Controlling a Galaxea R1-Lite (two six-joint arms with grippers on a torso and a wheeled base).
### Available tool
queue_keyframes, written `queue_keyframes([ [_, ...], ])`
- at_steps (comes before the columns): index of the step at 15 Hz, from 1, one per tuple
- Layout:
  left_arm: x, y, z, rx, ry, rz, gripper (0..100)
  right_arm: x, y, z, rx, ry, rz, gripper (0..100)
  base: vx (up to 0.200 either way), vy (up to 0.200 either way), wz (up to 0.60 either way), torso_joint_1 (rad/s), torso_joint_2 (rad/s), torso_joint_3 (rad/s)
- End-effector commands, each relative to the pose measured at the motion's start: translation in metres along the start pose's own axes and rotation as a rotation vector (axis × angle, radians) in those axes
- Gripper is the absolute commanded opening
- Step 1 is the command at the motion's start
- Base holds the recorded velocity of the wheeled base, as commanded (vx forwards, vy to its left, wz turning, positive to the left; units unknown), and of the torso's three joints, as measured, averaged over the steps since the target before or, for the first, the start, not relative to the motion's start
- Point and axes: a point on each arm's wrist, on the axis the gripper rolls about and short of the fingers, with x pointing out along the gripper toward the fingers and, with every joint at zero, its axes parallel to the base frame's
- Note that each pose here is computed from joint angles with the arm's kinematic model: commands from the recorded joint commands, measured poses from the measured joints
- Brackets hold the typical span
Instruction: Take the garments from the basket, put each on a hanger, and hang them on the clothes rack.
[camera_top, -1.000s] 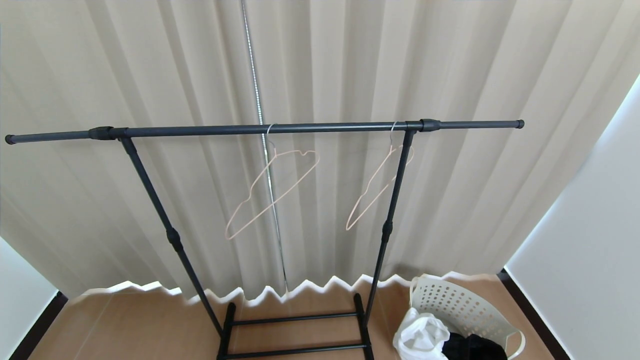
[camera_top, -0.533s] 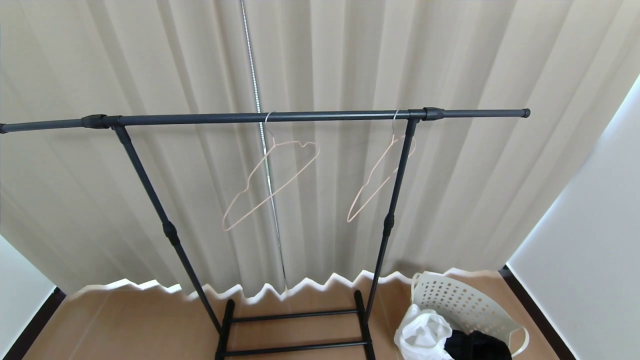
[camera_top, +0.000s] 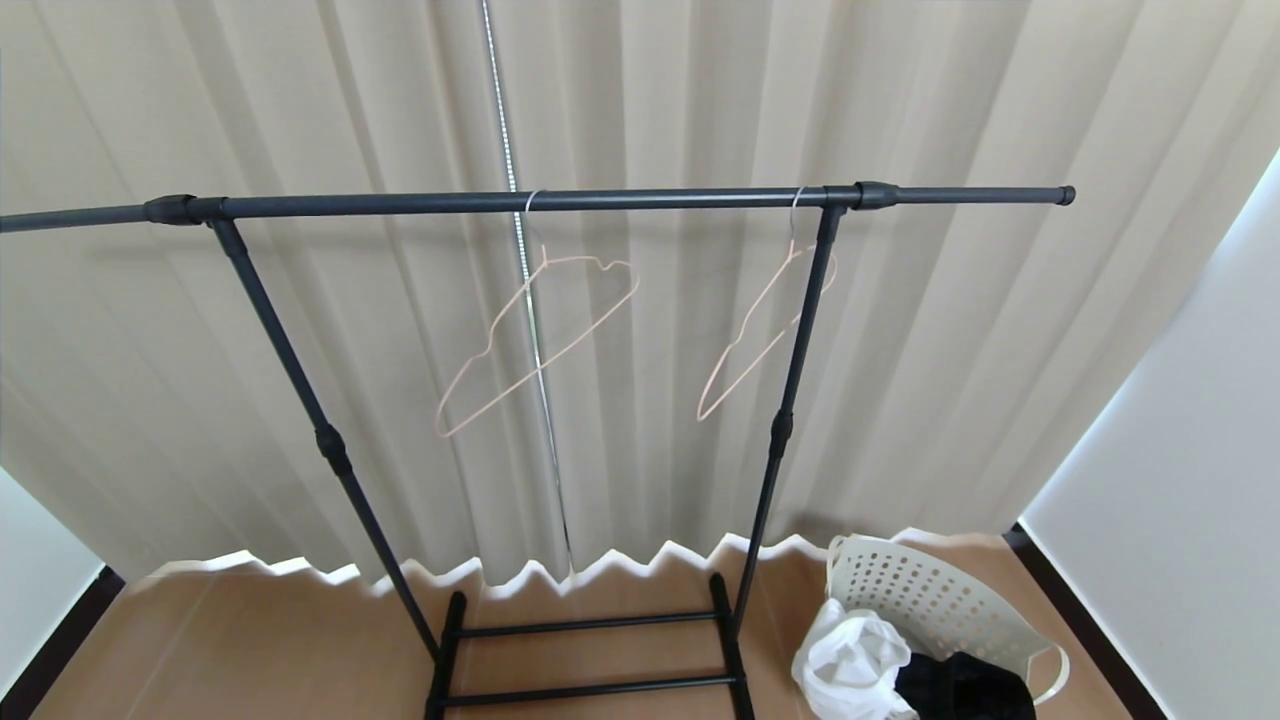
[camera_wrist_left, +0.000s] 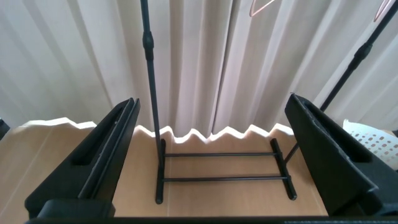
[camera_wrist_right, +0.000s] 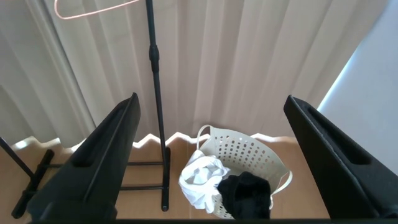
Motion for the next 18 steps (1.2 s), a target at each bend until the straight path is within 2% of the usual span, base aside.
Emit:
queue_keyframes([
  [1,0.0000,0.0000,-0.0001,0.000,-0.001,0.001,100,0.0000,0.0000,0.0001,0.000,-0.001,0.001,100,0.000,0.000,0.00,-0.159,0.36,0.207],
  [8,0.0000,0.0000,-0.0001,0.000,-0.001,0.001,100,0.0000,0.0000,-0.0001,0.000,0.000,0.000,100,0.000,0.000,0.00,-0.159,0.39,0.229],
  [18,0.0000,0.0000,-0.0001,0.000,-0.001,0.001,100,0.0000,0.0000,-0.0001,0.000,0.000,0.000,100,0.000,0.000,0.00,-0.196,0.54,0.337],
])
